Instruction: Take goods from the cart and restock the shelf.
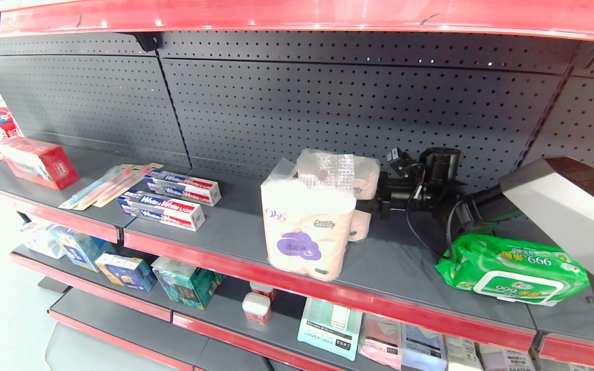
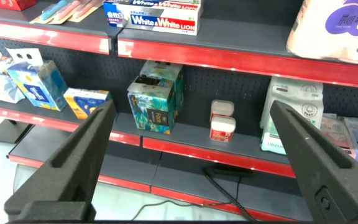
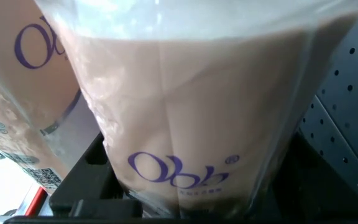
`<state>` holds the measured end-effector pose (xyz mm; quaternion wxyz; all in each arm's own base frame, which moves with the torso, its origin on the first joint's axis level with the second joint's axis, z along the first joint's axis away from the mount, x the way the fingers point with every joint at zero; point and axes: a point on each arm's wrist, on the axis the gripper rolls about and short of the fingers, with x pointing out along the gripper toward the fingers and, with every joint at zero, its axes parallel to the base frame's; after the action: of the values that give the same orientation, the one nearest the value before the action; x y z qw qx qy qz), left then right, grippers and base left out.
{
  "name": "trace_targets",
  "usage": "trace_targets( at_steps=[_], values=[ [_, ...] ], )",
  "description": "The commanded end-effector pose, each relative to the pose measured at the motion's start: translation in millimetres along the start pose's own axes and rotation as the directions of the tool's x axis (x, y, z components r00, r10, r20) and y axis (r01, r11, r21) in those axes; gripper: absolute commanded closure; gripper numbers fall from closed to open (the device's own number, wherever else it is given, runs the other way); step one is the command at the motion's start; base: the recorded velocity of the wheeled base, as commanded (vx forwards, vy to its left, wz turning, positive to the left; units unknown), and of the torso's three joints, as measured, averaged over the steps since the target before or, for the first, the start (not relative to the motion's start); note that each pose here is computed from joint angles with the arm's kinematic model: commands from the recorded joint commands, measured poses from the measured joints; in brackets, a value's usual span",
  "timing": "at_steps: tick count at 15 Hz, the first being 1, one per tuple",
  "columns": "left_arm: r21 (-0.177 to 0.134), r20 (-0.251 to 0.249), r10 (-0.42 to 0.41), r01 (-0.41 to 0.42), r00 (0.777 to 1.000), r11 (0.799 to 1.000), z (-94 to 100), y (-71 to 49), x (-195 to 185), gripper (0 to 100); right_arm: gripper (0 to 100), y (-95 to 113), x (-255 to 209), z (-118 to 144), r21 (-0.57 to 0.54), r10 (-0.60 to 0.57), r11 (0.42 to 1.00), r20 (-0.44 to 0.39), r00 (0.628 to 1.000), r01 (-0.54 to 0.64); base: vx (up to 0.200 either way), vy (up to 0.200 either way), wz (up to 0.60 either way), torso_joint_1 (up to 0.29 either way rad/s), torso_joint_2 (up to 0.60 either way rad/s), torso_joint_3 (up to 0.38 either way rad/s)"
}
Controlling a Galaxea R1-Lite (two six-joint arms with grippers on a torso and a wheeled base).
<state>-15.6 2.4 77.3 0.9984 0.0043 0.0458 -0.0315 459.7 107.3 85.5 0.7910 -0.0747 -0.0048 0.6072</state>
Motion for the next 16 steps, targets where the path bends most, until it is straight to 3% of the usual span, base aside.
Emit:
trace_targets(
  at_steps=[1, 16],
  values=[
    [-0.001, -0.002, 0.000, 0.000, 1.000, 1.000, 0.0, 0.0, 0.1, 0, 100, 0.4, 0.8, 1.1, -0.006, 0.002, 1.000, 0.002, 1.000, -0.002, 0.000, 0.000, 0.00, 0.000, 0.00, 0.000],
    [-0.001, -0.003, 0.000, 0.000, 1.000, 1.000, -0.1, 0.0, 0.1, 0, 100, 3.5, 7.7, 3.8, -0.009, 0.015, 1.000, 0.005, 1.000, -0.015, 0.000, 0.000, 0.00, 0.000, 0.00, 0.000]
  ],
)
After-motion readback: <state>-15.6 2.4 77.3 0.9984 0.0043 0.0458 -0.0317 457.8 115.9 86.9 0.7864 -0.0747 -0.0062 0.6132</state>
